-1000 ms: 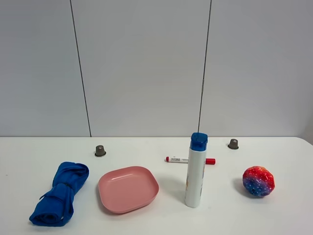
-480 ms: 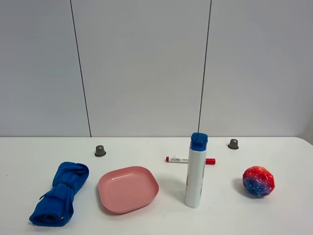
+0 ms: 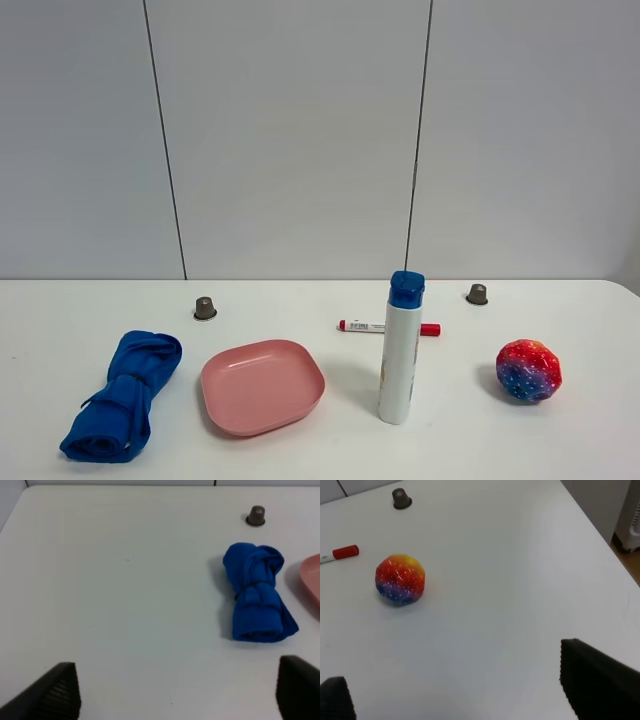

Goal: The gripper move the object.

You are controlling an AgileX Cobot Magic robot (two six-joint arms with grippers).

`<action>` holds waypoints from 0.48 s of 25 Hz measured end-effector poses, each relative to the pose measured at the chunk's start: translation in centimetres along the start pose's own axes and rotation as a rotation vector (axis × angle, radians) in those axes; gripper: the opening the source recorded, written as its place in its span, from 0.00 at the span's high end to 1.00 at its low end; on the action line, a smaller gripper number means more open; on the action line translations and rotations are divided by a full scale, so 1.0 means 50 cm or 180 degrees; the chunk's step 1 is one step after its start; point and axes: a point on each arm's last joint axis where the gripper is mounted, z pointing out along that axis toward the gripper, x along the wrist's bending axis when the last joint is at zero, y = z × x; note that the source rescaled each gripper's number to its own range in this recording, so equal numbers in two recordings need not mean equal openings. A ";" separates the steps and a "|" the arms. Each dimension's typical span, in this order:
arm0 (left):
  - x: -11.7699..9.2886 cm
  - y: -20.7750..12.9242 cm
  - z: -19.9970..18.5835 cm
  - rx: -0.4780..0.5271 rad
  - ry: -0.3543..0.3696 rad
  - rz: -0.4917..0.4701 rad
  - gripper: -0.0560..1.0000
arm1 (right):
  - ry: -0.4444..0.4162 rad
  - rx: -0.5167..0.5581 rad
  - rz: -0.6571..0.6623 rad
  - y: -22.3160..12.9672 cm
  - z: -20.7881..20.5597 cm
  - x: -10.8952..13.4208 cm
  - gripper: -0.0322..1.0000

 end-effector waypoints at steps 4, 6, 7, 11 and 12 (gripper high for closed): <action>0.000 0.000 0.000 0.0000 0.0000 0.0000 0.00 | 0.0000 0.0000 0.0000 0.000 0.000 0.000 0.10; 0.000 0.000 0.000 0.0000 0.0000 0.0000 0.00 | 0.0000 0.0000 0.0000 0.000 0.000 0.000 0.10; 0.000 0.000 0.000 0.0000 0.0000 0.0000 0.00 | 0.0000 0.0000 0.0000 0.000 0.000 0.000 0.10; 0.000 0.000 0.000 0.0000 0.0000 0.0000 0.00 | 0.0000 0.0000 0.0000 0.000 0.000 0.000 0.10; 0.000 0.000 0.000 0.0000 0.0000 0.0000 0.00 | 0.0000 0.0000 0.0000 0.000 0.000 0.000 0.10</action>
